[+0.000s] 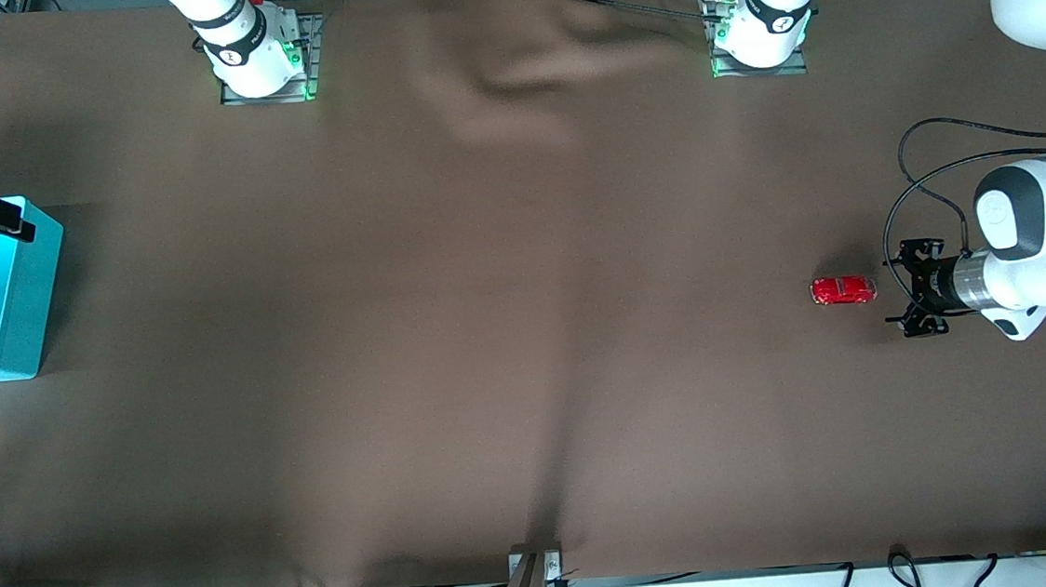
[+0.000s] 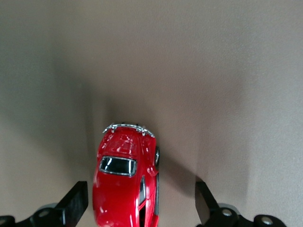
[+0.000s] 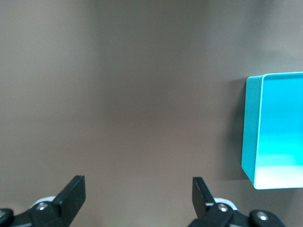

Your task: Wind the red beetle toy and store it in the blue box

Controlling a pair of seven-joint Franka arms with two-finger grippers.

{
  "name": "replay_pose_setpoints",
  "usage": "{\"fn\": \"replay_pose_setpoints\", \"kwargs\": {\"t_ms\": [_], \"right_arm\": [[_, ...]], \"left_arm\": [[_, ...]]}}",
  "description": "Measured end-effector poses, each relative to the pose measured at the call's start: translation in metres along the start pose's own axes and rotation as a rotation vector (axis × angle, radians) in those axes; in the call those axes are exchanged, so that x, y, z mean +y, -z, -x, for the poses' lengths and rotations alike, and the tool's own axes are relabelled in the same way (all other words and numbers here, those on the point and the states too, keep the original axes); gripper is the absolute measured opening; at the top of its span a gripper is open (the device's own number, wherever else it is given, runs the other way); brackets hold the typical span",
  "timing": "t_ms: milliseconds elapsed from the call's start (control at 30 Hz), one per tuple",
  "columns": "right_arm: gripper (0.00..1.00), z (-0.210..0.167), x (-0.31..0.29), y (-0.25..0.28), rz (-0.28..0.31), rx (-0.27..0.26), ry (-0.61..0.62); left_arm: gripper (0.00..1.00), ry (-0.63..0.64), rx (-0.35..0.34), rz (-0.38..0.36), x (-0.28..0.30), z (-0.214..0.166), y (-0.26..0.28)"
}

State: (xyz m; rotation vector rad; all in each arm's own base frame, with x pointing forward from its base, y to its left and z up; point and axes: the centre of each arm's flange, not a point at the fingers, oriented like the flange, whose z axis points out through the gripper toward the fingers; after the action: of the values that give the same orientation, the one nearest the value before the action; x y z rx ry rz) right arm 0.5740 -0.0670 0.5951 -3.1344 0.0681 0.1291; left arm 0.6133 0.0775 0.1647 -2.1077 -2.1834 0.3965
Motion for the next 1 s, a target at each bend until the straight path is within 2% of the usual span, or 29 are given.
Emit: {"fn": "replay_pose_setpoints", "kwargs": {"t_ms": [67, 100, 400, 733, 1000], "right_arm": [[1.0, 0.0, 0.0, 0.0, 0.0, 0.0, 0.0], [1.0, 0.0, 0.0, 0.0, 0.0, 0.0, 0.0], [1.0, 0.0, 0.0, 0.0, 0.0, 0.0, 0.0], [1.0, 0.0, 0.0, 0.0, 0.0, 0.0, 0.0], [1.0, 0.0, 0.0, 0.0, 0.0, 0.0, 0.0]], "left_arm": [[0.98, 0.001, -0.001, -0.002, 0.0, -0.001, 0.0], [0.94, 0.002, -0.001, -0.002, 0.0, -0.001, 0.0], [0.53, 0.005, -0.002, -0.005, -0.001, -0.003, 0.005], [0.51, 0.007, -0.002, -0.008, -0.002, -0.003, 0.007], [0.51, 0.005, -0.009, 0.039, 0.007, 0.012, 0.029]]}}
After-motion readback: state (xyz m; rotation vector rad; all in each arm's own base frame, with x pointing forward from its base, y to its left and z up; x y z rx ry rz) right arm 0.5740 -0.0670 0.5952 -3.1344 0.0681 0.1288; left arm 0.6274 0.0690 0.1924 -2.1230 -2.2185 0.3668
